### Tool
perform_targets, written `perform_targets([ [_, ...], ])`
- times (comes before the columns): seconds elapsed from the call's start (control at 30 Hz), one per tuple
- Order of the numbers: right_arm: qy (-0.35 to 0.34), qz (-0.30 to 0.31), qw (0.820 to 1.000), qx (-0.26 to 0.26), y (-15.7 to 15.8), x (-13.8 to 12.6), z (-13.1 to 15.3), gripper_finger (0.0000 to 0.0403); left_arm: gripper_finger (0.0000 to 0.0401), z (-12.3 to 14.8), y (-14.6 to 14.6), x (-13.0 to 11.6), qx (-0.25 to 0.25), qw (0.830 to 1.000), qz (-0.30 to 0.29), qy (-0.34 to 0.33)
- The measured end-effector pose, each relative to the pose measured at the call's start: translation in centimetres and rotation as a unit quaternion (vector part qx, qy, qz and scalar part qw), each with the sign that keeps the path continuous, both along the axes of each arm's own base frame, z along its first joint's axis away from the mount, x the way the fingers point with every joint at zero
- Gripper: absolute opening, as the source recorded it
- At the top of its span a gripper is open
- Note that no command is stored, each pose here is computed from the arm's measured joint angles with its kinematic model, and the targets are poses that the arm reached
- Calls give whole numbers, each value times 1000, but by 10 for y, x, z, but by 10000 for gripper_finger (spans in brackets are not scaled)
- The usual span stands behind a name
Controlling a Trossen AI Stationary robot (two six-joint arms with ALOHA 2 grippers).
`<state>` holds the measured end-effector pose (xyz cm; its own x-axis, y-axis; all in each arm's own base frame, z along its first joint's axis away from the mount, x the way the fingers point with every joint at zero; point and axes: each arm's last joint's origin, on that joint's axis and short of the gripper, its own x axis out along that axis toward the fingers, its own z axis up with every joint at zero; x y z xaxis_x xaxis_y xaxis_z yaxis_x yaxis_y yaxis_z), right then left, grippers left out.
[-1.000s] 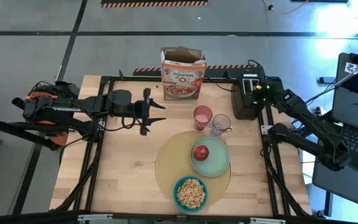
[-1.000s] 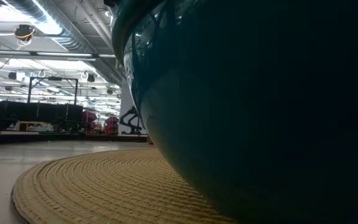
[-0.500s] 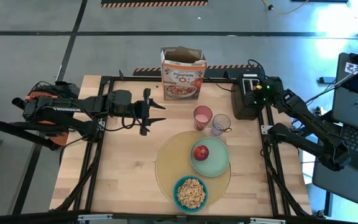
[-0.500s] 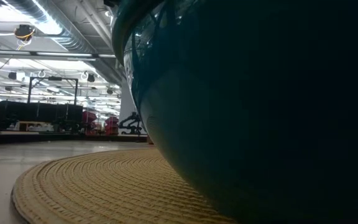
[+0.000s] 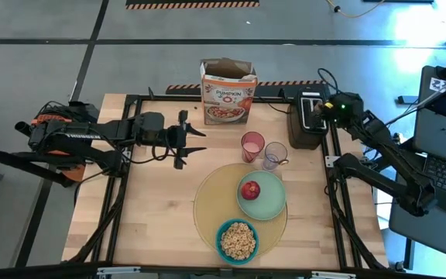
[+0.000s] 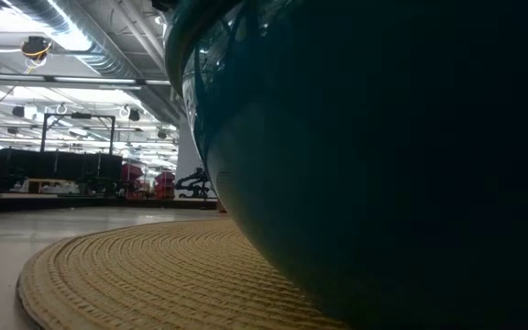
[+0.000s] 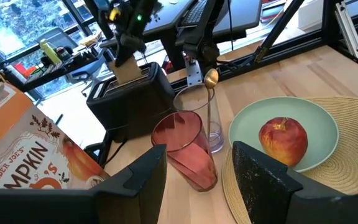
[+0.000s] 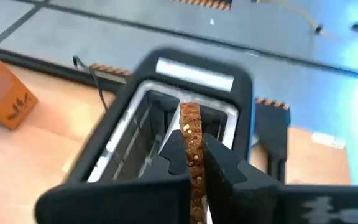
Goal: Arrange a breakfast setting
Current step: Put the toast bread on the green plate
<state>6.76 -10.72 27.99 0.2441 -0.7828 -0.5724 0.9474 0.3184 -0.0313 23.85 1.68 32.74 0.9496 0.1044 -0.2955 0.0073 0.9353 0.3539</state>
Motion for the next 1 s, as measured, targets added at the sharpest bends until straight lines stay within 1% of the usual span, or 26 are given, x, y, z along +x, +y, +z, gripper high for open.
perform_targets([
  [0.2,4,22,998,-55,7,-5,44,9,174,0,0,0,0,1000,0,2],
  [0.27,8,38,996,-76,10,-7,58,6,174,0,0,0,0,1000,0,2],
  [0.37,11,93,990,-108,19,-8,74,9,174,0,0,0,0,1000,0,2],
  [0.47,1,154,979,-132,30,-9,86,10,174,0,0,0,-1,1000,0,2],
  [0.57,-18,228,966,-123,40,-6,85,5,174,0,0,0,-7,1000,2,1],
  [0.63,-26,283,954,-94,46,-3,81,5,174,0,0,0,-9,1000,3,1],
  [0.7,-37,347,935,-62,53,0,77,6,174,0,0,0,-9,1000,3,1],
  [0.77,-49,372,926,-41,57,4,73,5,174,0,0,0,-9,1000,3,1],
  [0.87,-64,386,920,-31,62,11,65,4,174,0,0,0,-9,1000,3,1],
  [0.93,-72,398,914,-39,64,20,60,4,174,0,0,0,-11,1000,3,1],
  [1.0,-86,424,899,-60,68,29,58,4,174,0,0,0,-12,1000,4,1],
])
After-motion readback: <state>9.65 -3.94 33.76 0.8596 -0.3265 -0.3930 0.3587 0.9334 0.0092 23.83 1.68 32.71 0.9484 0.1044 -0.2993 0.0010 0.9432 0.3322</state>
